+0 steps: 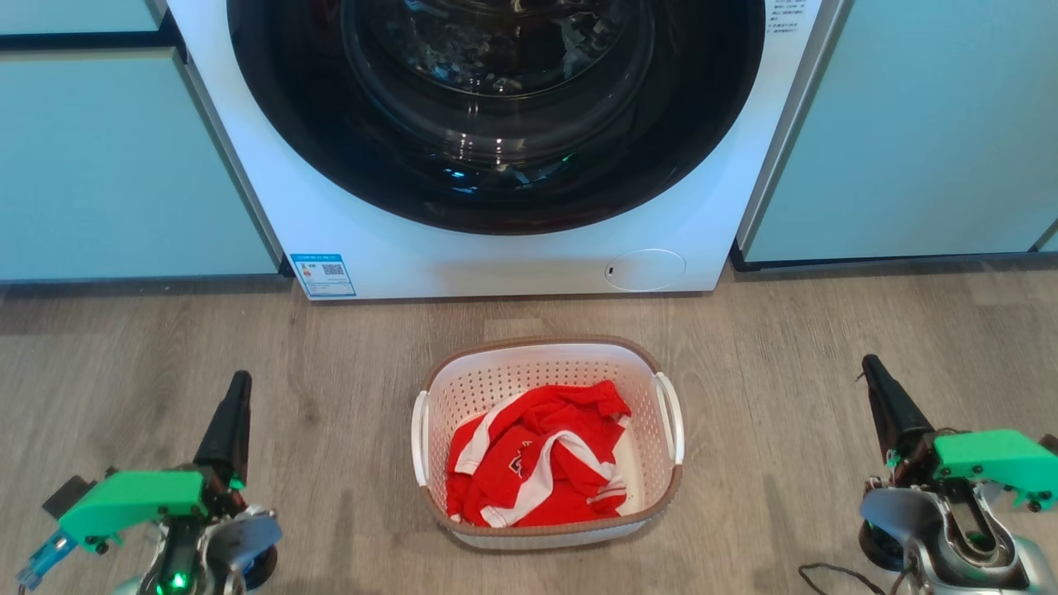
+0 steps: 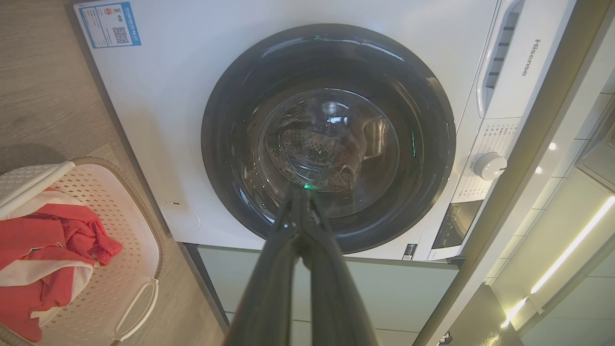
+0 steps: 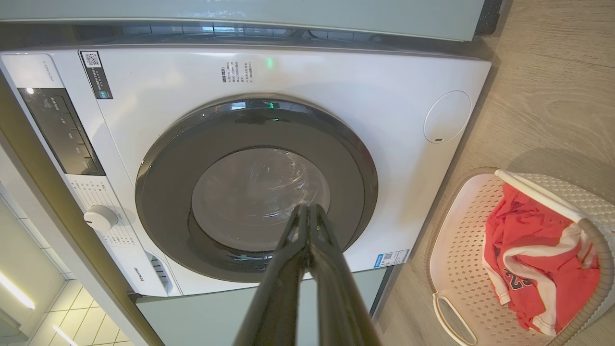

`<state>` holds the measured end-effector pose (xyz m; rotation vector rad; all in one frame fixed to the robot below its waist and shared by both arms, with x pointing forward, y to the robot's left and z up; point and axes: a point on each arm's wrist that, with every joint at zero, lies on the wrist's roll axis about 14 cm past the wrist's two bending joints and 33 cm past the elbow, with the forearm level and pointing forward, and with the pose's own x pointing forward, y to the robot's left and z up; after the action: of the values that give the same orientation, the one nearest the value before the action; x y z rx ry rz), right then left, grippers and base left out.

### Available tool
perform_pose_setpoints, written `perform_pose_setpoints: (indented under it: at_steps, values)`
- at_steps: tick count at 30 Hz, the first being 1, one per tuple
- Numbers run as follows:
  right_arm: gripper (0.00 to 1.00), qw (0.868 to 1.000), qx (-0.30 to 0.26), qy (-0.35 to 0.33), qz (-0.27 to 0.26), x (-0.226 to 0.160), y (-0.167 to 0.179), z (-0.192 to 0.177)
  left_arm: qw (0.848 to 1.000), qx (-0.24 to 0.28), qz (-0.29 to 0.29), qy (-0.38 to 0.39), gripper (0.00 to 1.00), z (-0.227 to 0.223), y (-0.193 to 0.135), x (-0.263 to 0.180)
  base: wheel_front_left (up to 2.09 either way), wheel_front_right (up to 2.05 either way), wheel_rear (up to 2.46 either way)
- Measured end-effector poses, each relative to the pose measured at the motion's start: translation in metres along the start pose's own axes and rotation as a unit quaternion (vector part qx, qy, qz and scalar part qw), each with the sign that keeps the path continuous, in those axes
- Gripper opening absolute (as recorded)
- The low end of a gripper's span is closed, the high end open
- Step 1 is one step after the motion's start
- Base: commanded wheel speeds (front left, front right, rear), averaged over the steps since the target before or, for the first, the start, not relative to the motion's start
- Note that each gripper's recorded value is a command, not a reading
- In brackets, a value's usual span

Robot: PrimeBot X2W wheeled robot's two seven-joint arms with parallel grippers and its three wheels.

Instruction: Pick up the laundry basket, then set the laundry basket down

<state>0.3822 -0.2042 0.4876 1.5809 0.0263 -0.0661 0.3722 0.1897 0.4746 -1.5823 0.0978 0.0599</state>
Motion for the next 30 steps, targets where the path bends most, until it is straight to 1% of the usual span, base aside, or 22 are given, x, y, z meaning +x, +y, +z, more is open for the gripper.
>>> perform_pose_setpoints:
  at_steps: [16,17,22,30]
  values:
    - [0.00,1.000,0.000,0.000,0.000,0.000,0.000,0.000,1.000,0.000,0.000,0.000,0.00,0.000,0.000,0.000,0.00,0.00,0.00]
    - [1.00,1.000,0.000,0.000,-0.001,0.000,-0.001,0.000,1.000,0.000,0.002,0.000,1.00,0.000,0.001,0.000,0.00,0.00,0.00]
    - [1.00,0.999,0.004,-0.001,-0.040,-0.011,-0.027,-0.001,0.999,-0.004,0.049,-0.002,1.00,0.000,0.033,-0.015,0.00,0.00,0.00]
    - [1.00,0.999,-0.007,-0.008,-0.041,-0.012,-0.028,0.001,0.999,-0.005,0.047,-0.005,1.00,-0.001,0.032,-0.014,0.00,0.00,0.00]
